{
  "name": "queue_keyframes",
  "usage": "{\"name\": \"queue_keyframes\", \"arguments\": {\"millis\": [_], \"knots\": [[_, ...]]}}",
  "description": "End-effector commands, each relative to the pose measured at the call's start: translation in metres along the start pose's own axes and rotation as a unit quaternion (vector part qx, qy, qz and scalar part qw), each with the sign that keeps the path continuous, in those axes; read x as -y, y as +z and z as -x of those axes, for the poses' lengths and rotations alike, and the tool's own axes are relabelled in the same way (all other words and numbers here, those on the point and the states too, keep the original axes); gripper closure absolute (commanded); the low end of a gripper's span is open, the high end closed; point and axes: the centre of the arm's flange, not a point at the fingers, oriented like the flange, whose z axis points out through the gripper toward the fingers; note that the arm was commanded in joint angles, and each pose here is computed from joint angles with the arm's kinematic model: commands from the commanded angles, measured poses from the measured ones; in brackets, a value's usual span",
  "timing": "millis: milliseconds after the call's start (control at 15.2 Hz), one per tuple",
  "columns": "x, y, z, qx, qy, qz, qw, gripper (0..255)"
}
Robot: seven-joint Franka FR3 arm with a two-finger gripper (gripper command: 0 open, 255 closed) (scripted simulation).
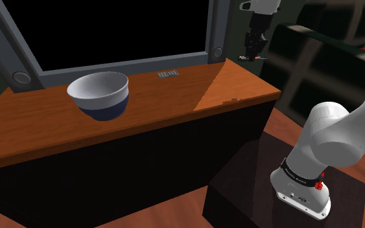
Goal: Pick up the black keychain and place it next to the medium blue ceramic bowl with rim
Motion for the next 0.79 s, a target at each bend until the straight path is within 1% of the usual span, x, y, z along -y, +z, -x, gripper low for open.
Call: {"name": "queue_keyframes", "arguments": {"millis": [0,726], "knots": [[0.000,-0.011,0.000,0.000,0.000,0.000,1.0000,255],[0.000,-0.066,-0.003,0.000,0.000,0.000,1.0000,255]]}}
